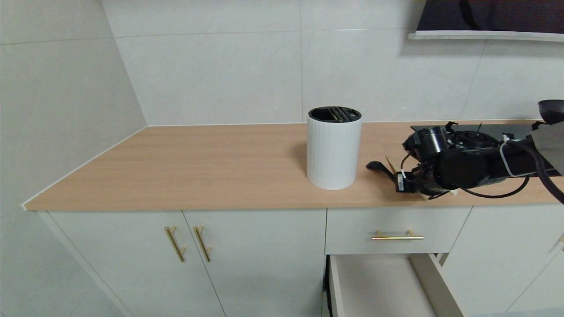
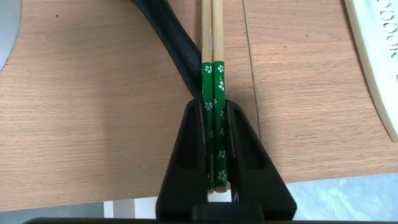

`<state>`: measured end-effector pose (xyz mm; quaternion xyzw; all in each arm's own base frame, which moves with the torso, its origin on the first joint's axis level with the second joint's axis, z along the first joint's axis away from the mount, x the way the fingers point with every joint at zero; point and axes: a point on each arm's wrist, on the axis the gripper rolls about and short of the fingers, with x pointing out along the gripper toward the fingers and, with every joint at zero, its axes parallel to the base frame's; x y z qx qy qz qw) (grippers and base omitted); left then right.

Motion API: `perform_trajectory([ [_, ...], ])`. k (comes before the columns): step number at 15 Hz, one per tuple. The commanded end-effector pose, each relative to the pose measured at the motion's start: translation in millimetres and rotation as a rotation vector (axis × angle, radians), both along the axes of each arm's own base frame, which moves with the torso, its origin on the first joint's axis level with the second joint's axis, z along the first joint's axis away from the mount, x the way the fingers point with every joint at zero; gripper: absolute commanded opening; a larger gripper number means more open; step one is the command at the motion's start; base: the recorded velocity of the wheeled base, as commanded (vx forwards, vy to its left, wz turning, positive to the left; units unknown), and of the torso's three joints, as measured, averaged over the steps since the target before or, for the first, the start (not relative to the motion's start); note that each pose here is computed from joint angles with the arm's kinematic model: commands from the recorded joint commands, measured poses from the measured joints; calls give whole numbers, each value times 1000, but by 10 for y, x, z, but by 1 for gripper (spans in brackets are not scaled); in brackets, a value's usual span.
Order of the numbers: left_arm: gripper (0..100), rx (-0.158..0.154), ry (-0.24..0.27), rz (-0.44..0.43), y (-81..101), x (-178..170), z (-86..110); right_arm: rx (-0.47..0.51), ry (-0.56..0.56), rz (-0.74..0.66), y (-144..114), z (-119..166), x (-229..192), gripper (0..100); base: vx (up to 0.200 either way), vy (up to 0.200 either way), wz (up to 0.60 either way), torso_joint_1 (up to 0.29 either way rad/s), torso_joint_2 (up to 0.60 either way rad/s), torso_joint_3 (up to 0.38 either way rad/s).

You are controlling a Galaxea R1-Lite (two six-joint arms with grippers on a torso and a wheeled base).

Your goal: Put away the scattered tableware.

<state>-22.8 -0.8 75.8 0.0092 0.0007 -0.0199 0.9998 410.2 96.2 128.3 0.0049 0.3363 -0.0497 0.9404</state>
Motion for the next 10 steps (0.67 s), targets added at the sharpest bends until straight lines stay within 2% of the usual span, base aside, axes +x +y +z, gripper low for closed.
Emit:
perform_trajectory([
  [1,100,0,0,1,0,0,0,2,-8,0,-1,36,-12,0,0,0,0,0,0,0],
  [5,100,0,0,0,0,0,0,3,-13,-2,-5,66,-28,0,0,0,0,0,0,0],
  [10,100,0,0,0,0,0,0,17,-150,-17,-137,781,-681,0,0,0,0,0,0,0],
])
